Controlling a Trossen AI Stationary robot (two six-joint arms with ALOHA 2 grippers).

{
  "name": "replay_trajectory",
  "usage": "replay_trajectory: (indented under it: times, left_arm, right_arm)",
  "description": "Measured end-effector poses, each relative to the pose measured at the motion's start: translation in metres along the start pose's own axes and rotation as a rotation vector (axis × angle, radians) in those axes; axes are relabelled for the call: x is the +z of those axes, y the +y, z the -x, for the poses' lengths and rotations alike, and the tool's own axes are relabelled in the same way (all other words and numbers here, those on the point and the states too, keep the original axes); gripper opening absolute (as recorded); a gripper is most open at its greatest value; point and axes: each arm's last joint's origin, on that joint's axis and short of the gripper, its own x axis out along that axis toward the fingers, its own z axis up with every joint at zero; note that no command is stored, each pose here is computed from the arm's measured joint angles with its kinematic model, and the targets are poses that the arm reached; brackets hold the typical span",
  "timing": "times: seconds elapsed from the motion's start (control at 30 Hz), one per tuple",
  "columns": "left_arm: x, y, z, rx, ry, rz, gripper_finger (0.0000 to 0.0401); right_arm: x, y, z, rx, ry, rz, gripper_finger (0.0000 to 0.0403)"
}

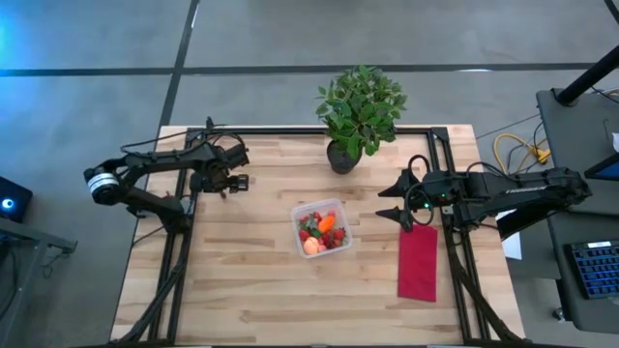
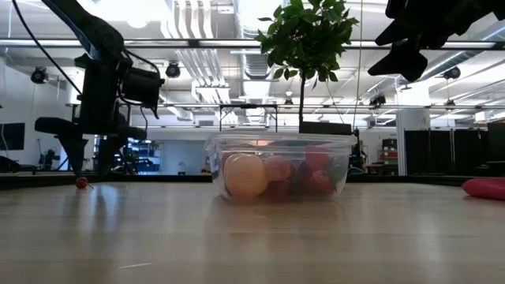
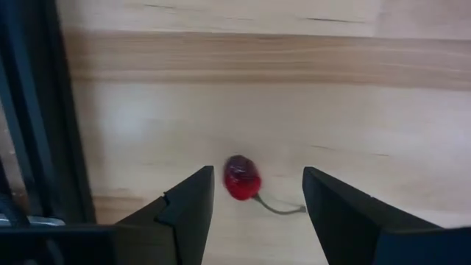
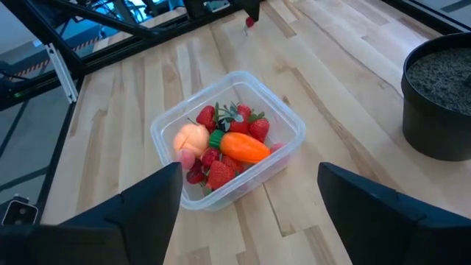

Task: Pick and placing Produce into tupperware
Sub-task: Put the red cherry into the transparent bin

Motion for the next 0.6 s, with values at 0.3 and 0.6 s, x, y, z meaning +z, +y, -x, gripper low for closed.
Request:
replay_trajectory:
  times: [0.3, 0.6]
  left_arm:
    - [-0.004, 0.014, -0.017, 0.05, 0.03, 0.04, 0.0193]
    - [0.0, 0.008, -0.021, -0.026, -0.027, 0.071, 0.0193]
  right_arm:
    - [0.0, 0.0, 0.0, 0.0, 0.0, 0.0, 0.0306]
    - [0.0, 0.0, 0.0, 0.0, 0.0, 0.0, 0.031]
